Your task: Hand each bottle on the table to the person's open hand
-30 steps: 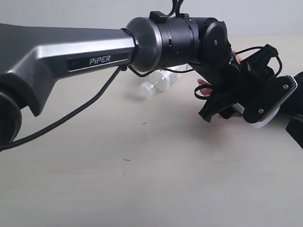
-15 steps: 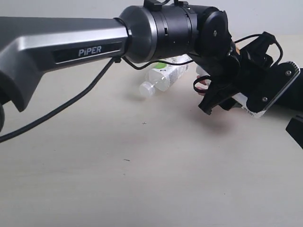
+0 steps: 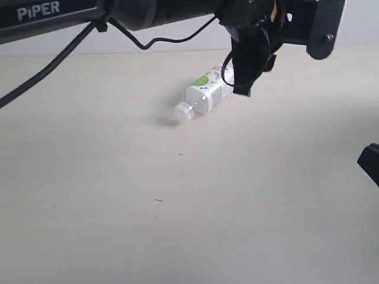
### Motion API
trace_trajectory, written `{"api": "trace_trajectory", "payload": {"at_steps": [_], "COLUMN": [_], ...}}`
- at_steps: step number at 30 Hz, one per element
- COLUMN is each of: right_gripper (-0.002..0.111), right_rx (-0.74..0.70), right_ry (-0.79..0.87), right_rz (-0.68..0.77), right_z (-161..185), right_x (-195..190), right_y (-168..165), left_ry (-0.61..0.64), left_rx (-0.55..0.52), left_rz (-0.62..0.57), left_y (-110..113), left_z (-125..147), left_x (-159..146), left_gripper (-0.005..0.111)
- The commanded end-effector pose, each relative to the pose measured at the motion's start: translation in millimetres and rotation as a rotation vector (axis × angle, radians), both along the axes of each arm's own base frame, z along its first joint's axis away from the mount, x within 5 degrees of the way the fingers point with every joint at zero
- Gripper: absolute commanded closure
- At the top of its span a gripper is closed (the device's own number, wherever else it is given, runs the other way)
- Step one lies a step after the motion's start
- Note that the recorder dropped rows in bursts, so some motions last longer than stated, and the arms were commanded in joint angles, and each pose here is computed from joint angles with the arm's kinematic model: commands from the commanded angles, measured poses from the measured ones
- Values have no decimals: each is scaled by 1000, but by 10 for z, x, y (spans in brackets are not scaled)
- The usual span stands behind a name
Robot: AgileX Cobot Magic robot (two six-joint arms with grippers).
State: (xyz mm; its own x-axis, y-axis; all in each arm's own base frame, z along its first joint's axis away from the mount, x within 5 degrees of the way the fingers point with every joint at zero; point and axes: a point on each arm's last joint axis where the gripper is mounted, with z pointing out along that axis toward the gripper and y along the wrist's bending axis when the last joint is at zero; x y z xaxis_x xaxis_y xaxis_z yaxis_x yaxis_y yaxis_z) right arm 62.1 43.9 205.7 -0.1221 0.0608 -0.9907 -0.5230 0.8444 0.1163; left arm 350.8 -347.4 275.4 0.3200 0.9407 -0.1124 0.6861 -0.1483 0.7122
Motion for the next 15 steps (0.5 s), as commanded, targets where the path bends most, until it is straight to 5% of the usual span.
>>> {"api": "trace_trajectory", "payload": {"at_steps": [1,6,9,15], "right_gripper": [108,108,108,108], "right_rx": [-6,-6,-6,-6], "right_ry": [-1,-1,-1,-1], "right_rz": [3,3,3,3], "right_z": [-15,-15,-15,-15], "right_x": [-4,-4,-4,-4], "right_y": [2,2,2,2], "left_ry": [47,165,330,569], "left_rx": [-19,-106,-317,-748], "left_rz": [266,534,613,575], "left_y": [349,896,1216,1938], "left_z": [105,167,337,597], "left_x": [137,390,469,497], "left_gripper": [106,107,107,107]}}
